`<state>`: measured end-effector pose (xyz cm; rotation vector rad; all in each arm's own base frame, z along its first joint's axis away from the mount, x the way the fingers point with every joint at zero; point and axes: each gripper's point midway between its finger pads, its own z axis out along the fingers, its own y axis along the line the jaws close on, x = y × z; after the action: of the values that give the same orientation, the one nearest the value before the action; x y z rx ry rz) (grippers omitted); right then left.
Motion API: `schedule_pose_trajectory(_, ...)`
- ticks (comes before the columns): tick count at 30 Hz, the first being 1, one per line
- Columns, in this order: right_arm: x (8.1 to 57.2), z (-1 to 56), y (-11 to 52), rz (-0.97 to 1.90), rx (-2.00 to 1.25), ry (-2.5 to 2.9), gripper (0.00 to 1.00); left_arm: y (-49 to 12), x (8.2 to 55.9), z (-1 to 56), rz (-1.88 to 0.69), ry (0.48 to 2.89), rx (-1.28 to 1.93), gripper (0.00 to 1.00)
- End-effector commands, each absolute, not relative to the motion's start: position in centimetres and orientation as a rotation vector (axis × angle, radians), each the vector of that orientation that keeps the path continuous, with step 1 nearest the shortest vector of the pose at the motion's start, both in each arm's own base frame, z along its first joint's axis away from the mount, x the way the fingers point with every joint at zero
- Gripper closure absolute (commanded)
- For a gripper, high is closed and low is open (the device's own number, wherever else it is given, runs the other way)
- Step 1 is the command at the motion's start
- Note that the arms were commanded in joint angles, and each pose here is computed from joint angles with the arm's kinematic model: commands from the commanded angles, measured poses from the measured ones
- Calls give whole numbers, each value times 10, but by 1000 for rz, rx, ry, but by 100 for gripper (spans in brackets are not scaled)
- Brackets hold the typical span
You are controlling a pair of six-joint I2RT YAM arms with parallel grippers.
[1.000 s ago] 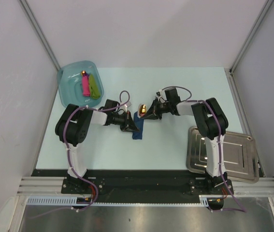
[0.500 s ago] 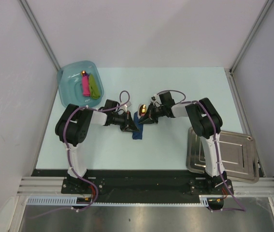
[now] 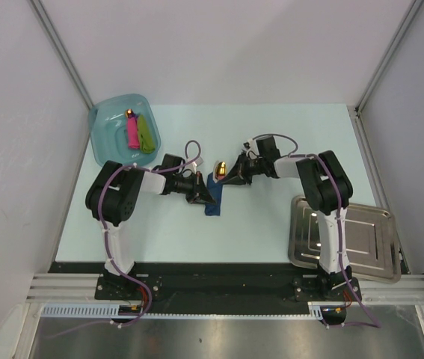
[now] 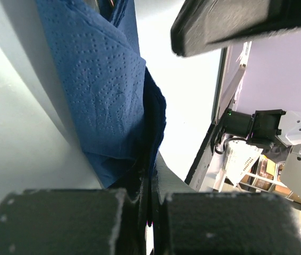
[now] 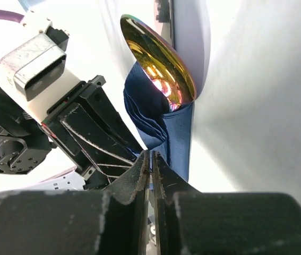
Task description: Place the utensils on the paper napkin and roll it up
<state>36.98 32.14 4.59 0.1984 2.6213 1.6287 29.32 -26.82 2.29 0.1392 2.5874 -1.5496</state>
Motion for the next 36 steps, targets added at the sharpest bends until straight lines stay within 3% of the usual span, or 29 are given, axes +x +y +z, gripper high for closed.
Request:
schedule_pose_trajectory(1, 374, 59, 325, 1609, 153, 2580, 91, -262, 299, 0, -1436, 2613, 114, 100)
schedule_pose_trajectory(8, 378, 34, 324, 1509, 163, 2646, 93, -263, 299, 1, -1443, 2608, 124, 100)
schedule_pose_trajectory(29, 366, 36, 351, 1554, 87, 2660, 94, -263, 299, 3, -1452, 2599, 137, 100)
schedule_pose_trajectory(36, 369, 15, 333, 1492, 151, 2702, 94, -263, 300, 4, -1451, 2592, 142, 100)
